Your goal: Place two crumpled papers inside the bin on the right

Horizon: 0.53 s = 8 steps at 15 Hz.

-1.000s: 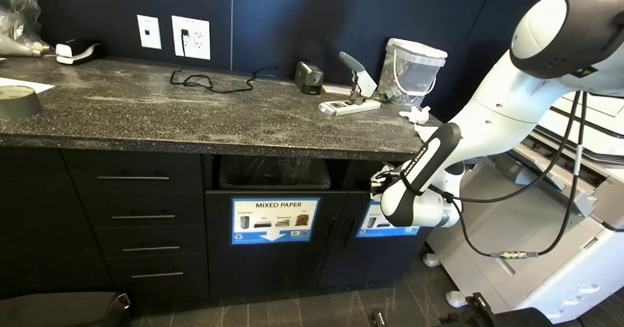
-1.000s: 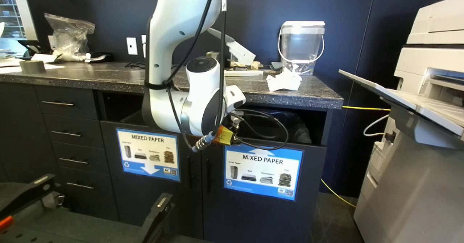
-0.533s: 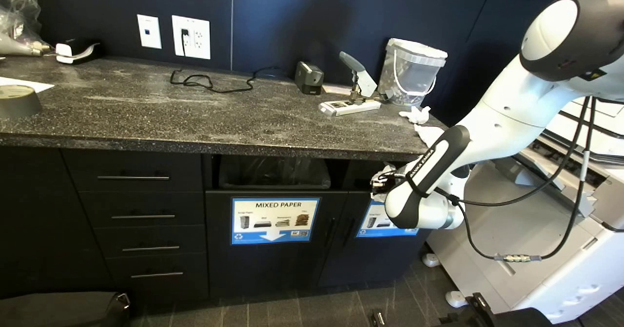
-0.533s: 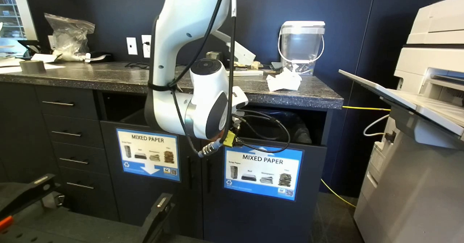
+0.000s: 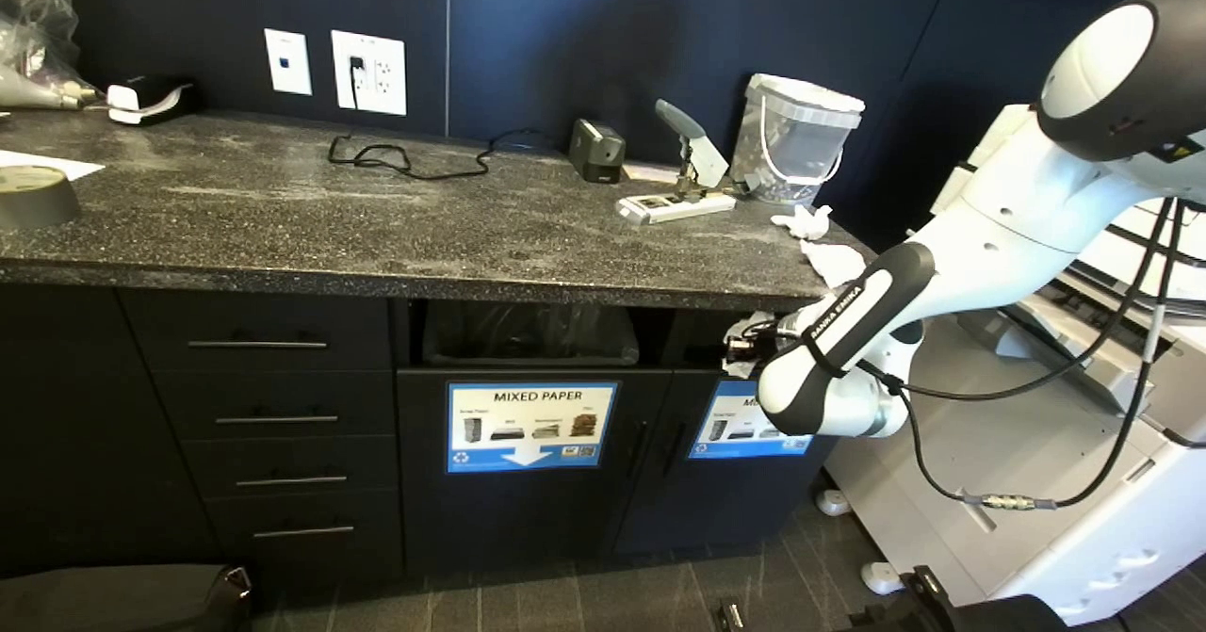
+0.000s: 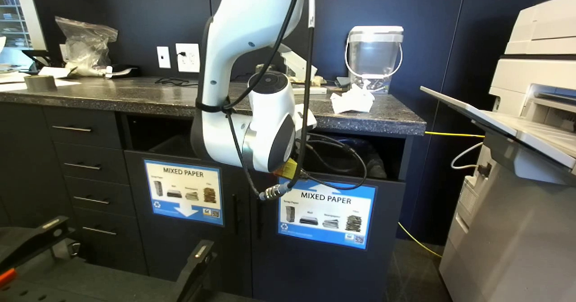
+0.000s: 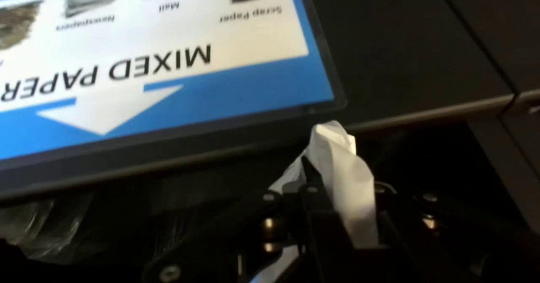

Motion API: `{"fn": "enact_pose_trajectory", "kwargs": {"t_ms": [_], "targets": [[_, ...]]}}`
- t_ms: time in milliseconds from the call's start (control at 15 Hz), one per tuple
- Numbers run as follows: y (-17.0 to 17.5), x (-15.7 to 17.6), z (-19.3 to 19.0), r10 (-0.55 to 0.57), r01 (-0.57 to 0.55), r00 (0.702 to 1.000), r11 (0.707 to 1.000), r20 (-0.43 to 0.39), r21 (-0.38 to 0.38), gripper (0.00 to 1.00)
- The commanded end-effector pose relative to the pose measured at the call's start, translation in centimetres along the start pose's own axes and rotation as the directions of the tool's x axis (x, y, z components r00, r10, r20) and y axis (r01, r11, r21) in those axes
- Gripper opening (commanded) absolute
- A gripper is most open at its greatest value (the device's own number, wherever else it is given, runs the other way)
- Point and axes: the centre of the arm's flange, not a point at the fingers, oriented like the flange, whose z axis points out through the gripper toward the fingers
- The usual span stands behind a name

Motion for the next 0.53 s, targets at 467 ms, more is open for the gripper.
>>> {"fn": "enact_pose_trajectory", "kwargs": {"t_ms": [467], "targets": [[0.4,4.5,2.6,-0.004,0.007,0.986,1.000,-0.164,0.014,0.16]]}}
